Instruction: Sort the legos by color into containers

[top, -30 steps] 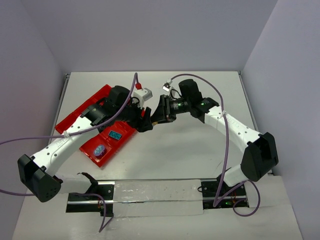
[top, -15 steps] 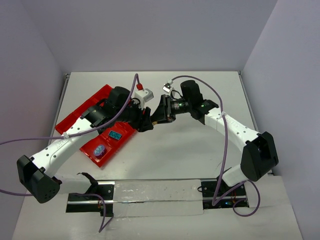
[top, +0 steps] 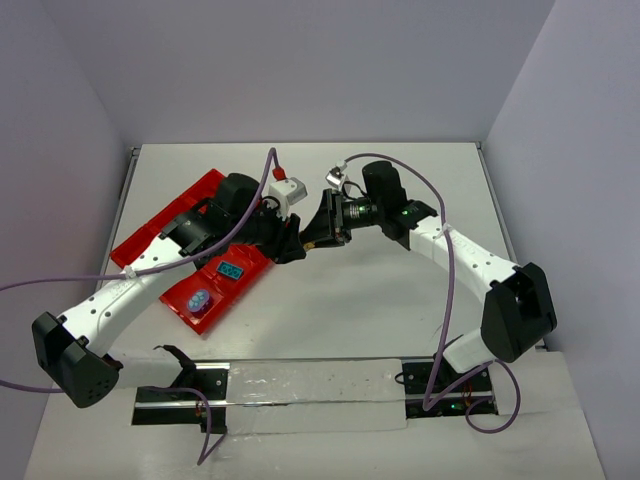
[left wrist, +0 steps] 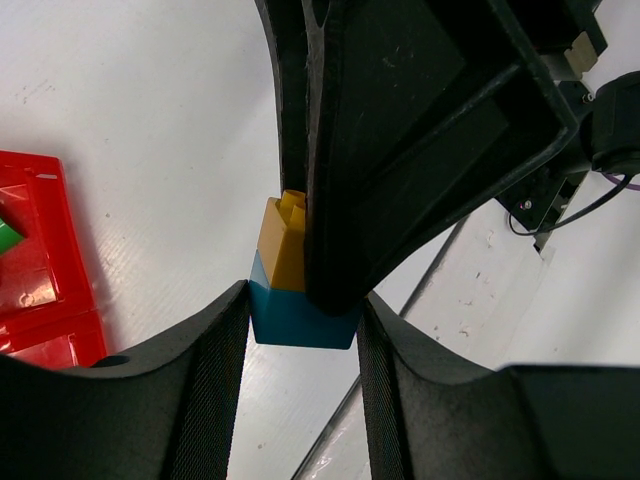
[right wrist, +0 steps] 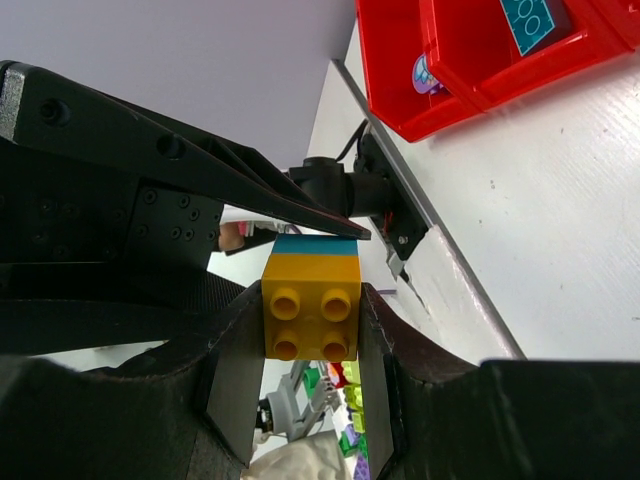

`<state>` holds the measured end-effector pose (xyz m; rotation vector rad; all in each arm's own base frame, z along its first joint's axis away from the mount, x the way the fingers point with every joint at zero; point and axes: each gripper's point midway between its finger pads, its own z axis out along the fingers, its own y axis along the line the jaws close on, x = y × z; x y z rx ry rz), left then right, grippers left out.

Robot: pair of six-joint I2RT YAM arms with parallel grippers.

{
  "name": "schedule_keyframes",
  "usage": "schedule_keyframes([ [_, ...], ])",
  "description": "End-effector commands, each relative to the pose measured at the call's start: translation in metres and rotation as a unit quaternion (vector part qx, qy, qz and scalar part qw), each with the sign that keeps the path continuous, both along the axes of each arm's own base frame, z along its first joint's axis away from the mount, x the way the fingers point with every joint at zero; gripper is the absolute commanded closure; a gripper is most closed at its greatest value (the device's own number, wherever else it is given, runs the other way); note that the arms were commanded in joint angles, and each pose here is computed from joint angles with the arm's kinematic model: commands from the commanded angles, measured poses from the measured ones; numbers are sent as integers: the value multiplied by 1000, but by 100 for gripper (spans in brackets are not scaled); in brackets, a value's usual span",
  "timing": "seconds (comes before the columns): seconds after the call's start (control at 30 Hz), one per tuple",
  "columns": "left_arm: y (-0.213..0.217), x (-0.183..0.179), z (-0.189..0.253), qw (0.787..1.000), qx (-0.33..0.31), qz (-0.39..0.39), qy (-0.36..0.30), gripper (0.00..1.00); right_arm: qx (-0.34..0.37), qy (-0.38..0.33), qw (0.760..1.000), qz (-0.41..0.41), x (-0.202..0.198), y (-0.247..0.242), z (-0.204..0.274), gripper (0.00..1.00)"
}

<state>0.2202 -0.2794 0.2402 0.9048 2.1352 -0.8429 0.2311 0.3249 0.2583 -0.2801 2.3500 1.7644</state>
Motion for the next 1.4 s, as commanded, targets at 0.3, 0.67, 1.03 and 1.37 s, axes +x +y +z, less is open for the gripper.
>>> schedule_keyframes([
  [0.3, -3, -2, 6, 1000, -12, -15, -19, 100, 45, -20, 998, 35, -11, 4, 24, 61],
  [0.67, 2, -2, -3, 1000, 10, -16, -12, 100, 33, -13, 999, 28, -8, 1, 14, 46],
  [1.03, 3, -3, -2, 1000, 8, -14, -16, 100, 20, -18, 999, 17, -7, -2, 9, 69],
  [1.37, 10, 2, -1, 1000, 22, 12, -15, 86, 12, -19, 1000, 11, -4, -2, 2, 89],
])
